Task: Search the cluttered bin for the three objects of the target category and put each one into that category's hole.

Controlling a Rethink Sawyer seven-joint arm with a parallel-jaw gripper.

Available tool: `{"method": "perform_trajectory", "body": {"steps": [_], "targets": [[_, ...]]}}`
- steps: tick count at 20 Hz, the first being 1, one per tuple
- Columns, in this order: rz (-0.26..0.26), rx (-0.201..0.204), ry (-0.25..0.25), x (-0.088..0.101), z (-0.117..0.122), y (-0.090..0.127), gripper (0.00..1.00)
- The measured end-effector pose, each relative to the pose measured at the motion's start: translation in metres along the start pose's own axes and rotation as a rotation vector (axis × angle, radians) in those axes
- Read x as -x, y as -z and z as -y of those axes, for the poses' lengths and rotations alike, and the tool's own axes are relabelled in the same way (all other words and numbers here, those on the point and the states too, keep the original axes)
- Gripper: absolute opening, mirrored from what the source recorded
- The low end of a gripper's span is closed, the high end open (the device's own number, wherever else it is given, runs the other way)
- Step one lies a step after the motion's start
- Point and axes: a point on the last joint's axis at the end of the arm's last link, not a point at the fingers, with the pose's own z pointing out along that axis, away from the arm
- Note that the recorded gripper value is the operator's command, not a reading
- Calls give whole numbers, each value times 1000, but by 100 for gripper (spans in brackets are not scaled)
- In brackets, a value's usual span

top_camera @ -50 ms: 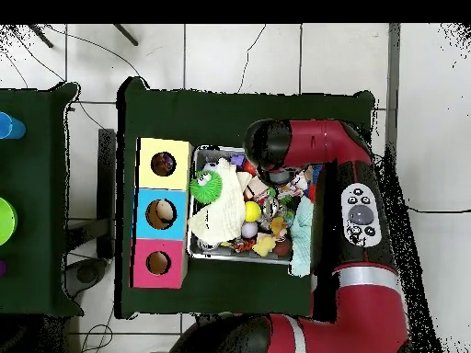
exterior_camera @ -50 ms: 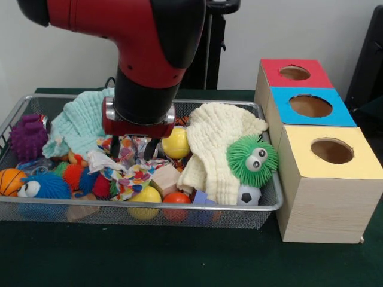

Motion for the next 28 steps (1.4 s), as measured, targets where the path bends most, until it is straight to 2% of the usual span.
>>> {"method": "perform_trajectory", "body": {"steps": [9,20,28], "targets": [[1,-17,4,6,4,-12,100],[-12,-6,2,3,5,-23,100],[-22,16,-24,-4,21,-46,100]]}}
